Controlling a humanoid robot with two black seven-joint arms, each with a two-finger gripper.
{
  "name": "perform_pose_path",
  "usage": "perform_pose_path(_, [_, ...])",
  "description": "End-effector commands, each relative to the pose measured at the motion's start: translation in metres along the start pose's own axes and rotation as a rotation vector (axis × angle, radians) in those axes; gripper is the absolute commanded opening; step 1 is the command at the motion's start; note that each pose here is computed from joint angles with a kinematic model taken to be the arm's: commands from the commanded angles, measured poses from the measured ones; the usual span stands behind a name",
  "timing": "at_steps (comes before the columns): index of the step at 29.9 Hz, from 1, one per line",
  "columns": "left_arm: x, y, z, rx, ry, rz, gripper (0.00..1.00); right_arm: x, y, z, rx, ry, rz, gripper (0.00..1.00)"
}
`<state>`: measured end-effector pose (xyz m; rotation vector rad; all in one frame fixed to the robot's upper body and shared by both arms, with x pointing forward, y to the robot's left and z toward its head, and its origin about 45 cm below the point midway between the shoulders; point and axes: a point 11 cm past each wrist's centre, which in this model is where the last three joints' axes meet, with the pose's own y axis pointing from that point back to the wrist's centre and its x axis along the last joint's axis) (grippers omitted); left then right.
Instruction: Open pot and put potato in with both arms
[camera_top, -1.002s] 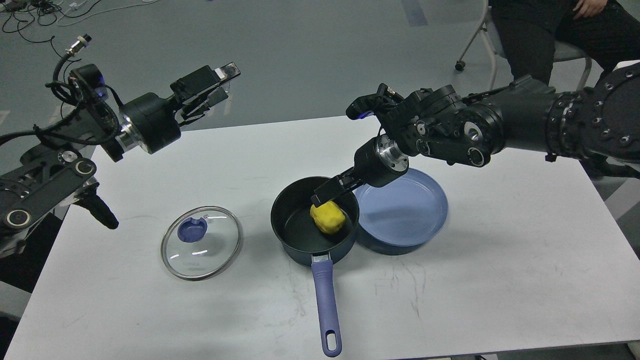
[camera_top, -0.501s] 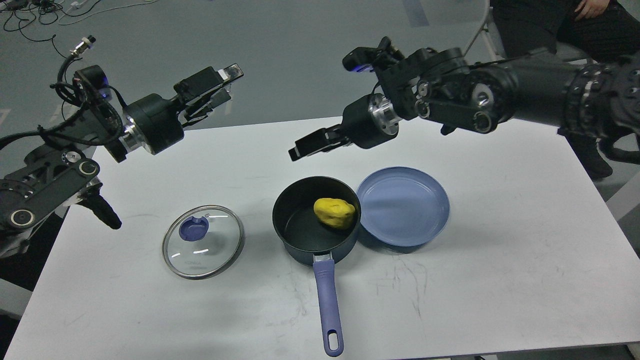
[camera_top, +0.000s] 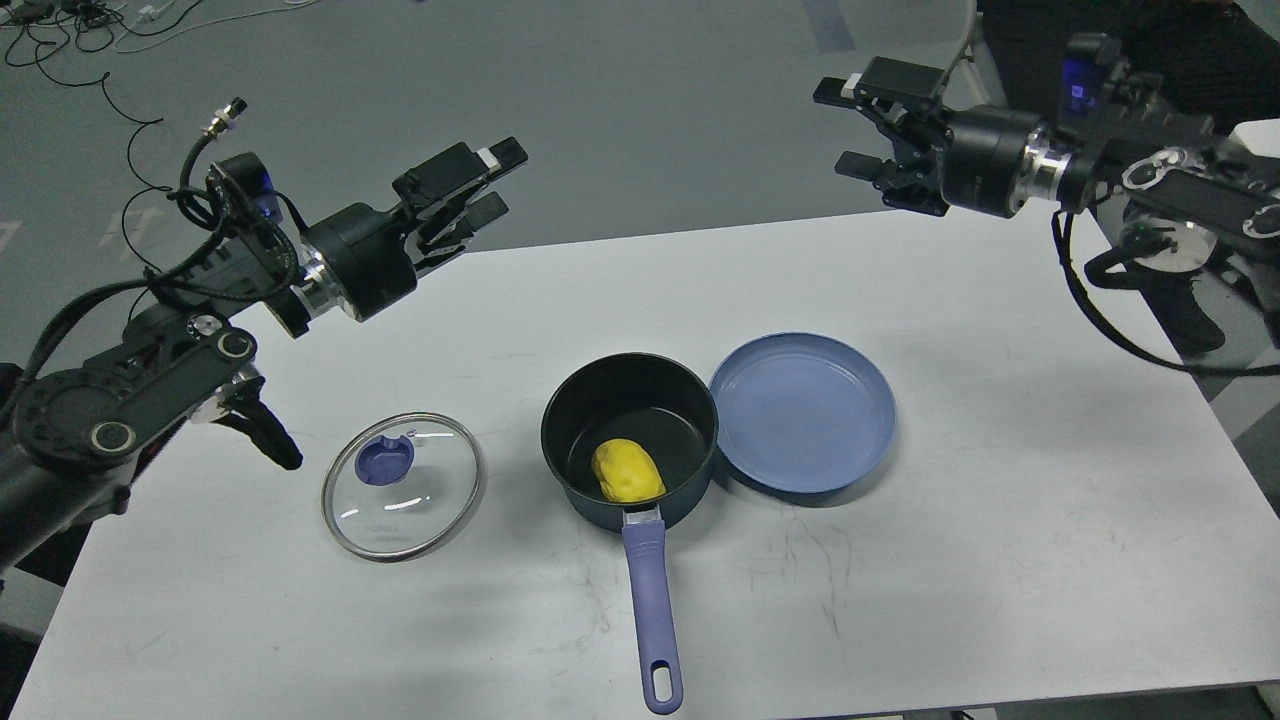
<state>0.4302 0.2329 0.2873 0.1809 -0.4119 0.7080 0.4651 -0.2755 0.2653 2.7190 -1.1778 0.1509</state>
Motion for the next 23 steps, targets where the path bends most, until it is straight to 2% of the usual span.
perform_pose_path(1, [-0.002,-0.006,-0.005,-0.042,0.121,0.065,0.97,-0.001,0.024,0.039,0.063,-0.203,0.119,0.96])
perform_pose_path(5, [-0.011,-0.006,-0.014,-0.077,0.234,0.12,0.97,-0.004,0.041,0.066,0.107,-0.34,0.207,0.99])
perform_pose_path(14, [-0.034,-0.005,-0.039,-0.135,0.472,0.246,0.97,-0.032,0.044,0.099,0.139,-0.486,0.252,1.0])
perform_pose_path(23, [-0.05,-0.002,-0.058,-0.121,0.565,0.294,0.97,-0.031,0.057,0.111,0.148,-0.528,0.301,1.0])
